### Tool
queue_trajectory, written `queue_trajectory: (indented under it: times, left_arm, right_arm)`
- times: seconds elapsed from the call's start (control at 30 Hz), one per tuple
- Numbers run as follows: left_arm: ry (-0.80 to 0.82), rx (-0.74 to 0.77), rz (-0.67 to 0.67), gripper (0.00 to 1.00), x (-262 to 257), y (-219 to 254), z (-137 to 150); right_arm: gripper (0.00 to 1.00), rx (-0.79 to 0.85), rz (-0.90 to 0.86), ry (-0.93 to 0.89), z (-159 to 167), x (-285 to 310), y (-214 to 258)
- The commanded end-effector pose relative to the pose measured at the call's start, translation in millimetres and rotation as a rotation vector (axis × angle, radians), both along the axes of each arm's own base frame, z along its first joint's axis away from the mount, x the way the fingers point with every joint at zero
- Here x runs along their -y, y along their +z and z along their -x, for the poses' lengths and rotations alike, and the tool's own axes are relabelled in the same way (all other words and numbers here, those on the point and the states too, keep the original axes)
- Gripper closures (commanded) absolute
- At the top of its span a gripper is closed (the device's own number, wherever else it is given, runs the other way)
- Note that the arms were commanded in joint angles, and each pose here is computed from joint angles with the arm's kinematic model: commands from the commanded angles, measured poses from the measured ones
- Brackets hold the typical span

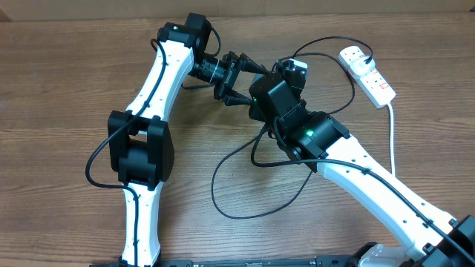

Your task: Plug charger to phone and switch on socket

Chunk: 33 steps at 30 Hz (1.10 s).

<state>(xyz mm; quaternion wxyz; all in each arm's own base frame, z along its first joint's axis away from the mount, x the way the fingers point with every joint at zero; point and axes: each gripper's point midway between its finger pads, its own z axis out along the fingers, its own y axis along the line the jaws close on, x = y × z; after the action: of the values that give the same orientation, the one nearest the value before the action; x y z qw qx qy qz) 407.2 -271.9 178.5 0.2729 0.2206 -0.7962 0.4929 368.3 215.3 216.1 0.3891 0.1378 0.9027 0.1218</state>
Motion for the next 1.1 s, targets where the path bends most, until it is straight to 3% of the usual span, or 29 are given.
queue_trajectory:
  times: [0.0, 0.17, 0.37, 1.07]
  left_arm:
    - [-0.015, 0.046, 0.038, 0.31, 6, 14, -1]
    - [-0.021, 0.061, 0.044, 0.31, 9, 15, -1]
    - [-0.026, 0.064, 0.063, 0.32, 10, 17, 0]
    - [-0.033, 0.074, 0.081, 0.33, 10, 20, 1]
  right_arm:
    - [0.57, 0.043, -0.011, -0.014, -5, 2, 16]
    - [0.59, 0.034, -0.003, -0.014, -4, 3, 14]
    - [0.69, 0.037, -0.007, -0.014, -5, 2, 15]
    - [0.83, 0.01, 0.03, -0.029, -7, 4, 0]
